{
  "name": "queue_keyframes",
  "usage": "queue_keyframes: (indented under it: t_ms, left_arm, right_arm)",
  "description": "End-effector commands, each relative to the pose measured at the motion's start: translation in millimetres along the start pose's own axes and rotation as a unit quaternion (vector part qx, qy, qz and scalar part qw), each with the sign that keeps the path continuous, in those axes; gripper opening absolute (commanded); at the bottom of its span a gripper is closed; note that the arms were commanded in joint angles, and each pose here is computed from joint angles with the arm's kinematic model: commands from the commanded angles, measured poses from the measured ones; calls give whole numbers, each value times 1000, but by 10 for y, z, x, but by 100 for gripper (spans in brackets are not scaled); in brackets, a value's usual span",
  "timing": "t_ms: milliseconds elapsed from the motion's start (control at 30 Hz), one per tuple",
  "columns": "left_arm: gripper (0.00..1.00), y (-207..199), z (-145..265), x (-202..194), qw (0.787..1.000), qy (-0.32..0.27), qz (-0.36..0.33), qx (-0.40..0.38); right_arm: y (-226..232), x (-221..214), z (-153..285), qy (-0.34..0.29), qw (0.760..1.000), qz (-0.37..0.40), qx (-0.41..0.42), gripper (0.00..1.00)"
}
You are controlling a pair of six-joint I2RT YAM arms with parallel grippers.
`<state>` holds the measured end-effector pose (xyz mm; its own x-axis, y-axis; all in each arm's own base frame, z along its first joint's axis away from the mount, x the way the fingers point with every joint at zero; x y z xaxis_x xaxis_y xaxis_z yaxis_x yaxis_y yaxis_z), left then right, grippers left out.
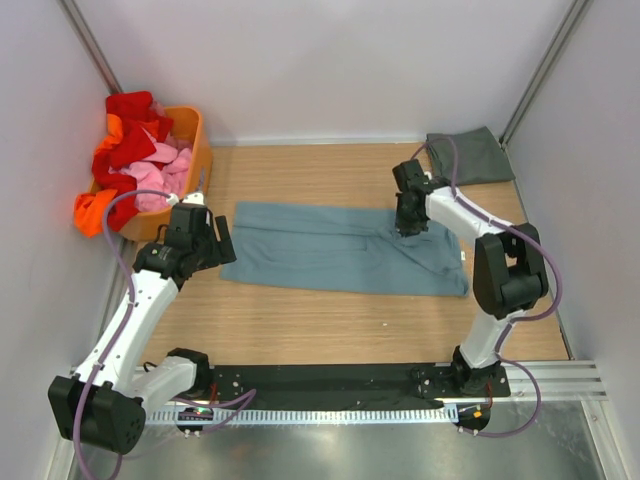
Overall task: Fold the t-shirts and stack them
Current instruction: Fold the tshirt
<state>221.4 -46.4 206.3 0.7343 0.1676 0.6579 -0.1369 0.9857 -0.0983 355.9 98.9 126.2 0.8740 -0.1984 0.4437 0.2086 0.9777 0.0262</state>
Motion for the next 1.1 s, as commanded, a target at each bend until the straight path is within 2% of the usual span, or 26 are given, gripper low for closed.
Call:
queue_keyframes:
  t_ms: [0,233,467,500,533,633,667,733,800,933,1000,1033,1067]
  left_arm:
    - [75,-21,64,109,1000,-26,-6,-8]
    - [75,-25,54,105,1000,-24,-7,-8]
    - [75,-15,28,101,1000,-20,-8,-1]
    - [75,-12,31,105,1000,-21,-8,0]
    - [75,-10,15,93,1000,-17,-9,2]
    - [75,-8,-13,91,1000,-11,-9,7]
    - [75,-3,-20,103,1000,-12,-8,10]
    - [75,-33,-37,131,1000,-8,-2,8]
    - [75,-94,-76,176,1000,0,5,-3]
    - [75,-306,-181,292,1000,5,10,-16]
    - [75,-448,-294,400,1000,4,8,-20]
    - [75,-558,-305,502,1000,-8,5,-26]
    - [75,-637,-487,507,1000,8,-3,-19]
  right_arm:
    - [144,-275,297,-8,1000,15,8,1]
    - [219,-847,446,6,999,46,2,1]
    - [182,-1141,451,18,997,75,-23,2]
    - [172,-1174,445,22,996,78,-25,6]
    - [172,-1189,472,21,996,80,-23,22]
    - [206,-1250,615,15,996,90,-16,58]
    - [226,-1259,676,10,996,92,-10,65]
    - [247,-1269,795,5,996,85,20,67]
    - [225,-1210,1003,-28,996,61,55,68]
    - [39,-955,1228,-109,993,11,43,73]
    - [-85,-837,1196,-119,993,-10,22,72]
    - [-106,-825,1162,-110,993,-16,24,72]
    - [-138,-851,1079,-96,995,-20,22,72]
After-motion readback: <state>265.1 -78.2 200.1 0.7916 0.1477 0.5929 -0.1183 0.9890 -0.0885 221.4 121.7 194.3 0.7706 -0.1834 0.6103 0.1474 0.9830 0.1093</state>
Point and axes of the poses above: each gripper's point midway between its finger pads, its own z axis back along the fingers, its own y axis along the line the jaws close on, x = y × z, the point moved 6 cm from there along z, back along the fingers, and after that the axes turned 3 degrees about -z, right-handed, at the moved point
